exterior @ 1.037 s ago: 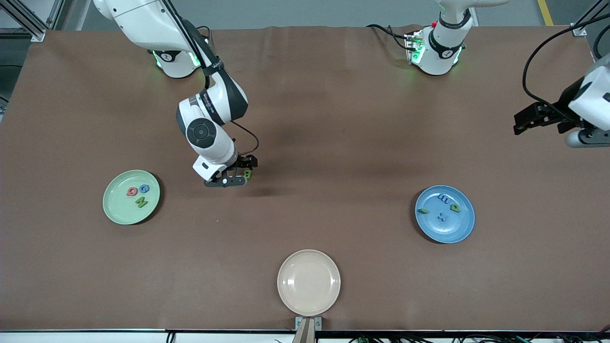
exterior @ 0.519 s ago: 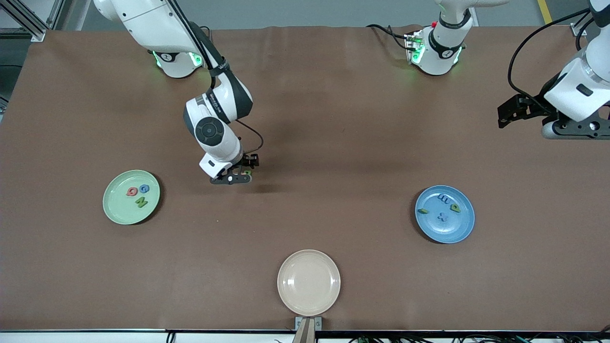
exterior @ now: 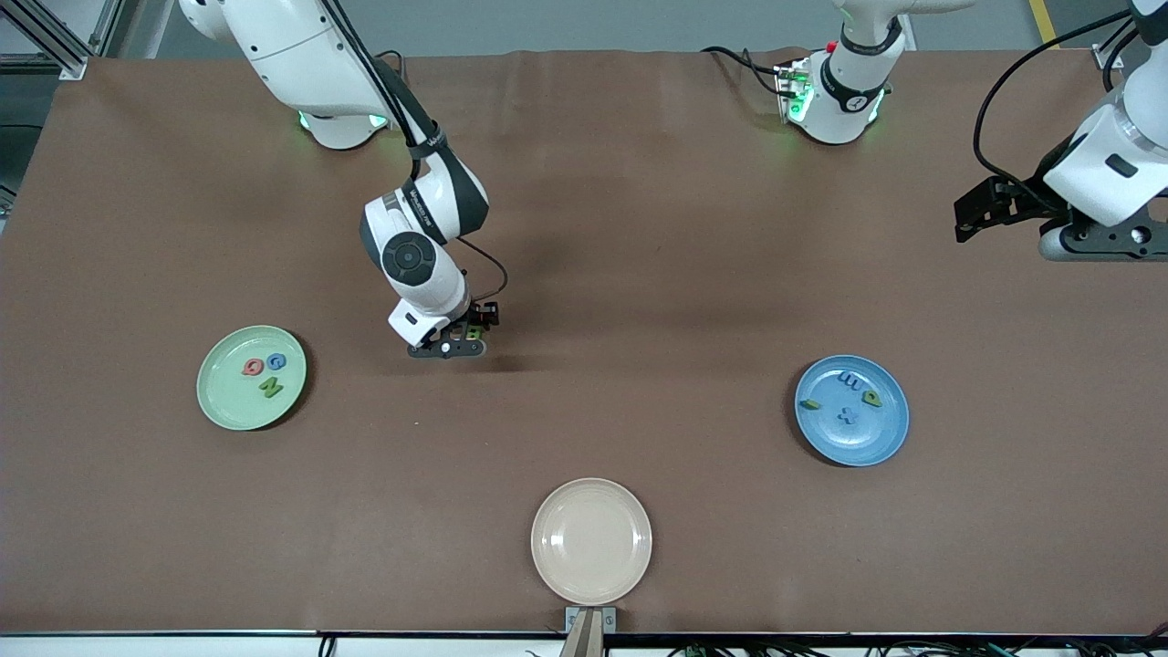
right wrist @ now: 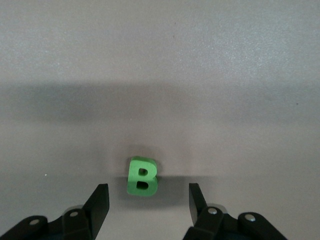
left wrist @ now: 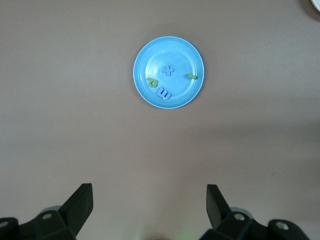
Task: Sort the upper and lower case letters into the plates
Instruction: 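Lower the right gripper and grasp the green B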
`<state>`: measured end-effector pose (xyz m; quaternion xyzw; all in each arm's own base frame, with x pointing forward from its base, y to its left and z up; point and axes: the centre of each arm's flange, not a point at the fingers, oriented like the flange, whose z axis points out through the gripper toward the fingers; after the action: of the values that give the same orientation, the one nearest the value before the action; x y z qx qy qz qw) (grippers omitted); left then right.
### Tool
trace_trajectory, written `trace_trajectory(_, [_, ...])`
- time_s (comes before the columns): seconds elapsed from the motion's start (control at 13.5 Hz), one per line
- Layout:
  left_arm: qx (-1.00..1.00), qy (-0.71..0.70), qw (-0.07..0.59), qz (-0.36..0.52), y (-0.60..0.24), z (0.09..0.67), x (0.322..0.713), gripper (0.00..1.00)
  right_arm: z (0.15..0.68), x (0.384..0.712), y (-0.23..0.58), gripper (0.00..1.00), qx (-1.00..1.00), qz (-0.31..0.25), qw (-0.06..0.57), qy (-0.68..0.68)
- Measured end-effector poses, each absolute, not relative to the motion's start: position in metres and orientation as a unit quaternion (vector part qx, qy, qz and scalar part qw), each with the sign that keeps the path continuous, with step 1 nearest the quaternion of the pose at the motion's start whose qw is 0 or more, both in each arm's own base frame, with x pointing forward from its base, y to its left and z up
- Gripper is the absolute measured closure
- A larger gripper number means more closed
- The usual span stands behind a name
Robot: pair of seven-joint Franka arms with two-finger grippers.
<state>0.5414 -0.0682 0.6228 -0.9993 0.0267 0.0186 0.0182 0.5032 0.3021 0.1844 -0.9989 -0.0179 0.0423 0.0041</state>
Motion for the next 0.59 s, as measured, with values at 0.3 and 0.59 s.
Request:
trace_trajectory(0.3, [-0.999, 0.027, 0.018, 0.017, -0.0681, 0.6235, 0.54, 0.0, 0.1774, 0.505, 0.3022, 0.36, -0.999, 0.04, 0.004, -0.017])
trace_trajectory(0.59, [-0.999, 0.024, 0.018, 0.019, -0.0653, 0.621, 0.5405, 0.0, 0.1769, 0.5093, 0.3041, 0.52, -0.999, 0.037, 0.006, -0.016])
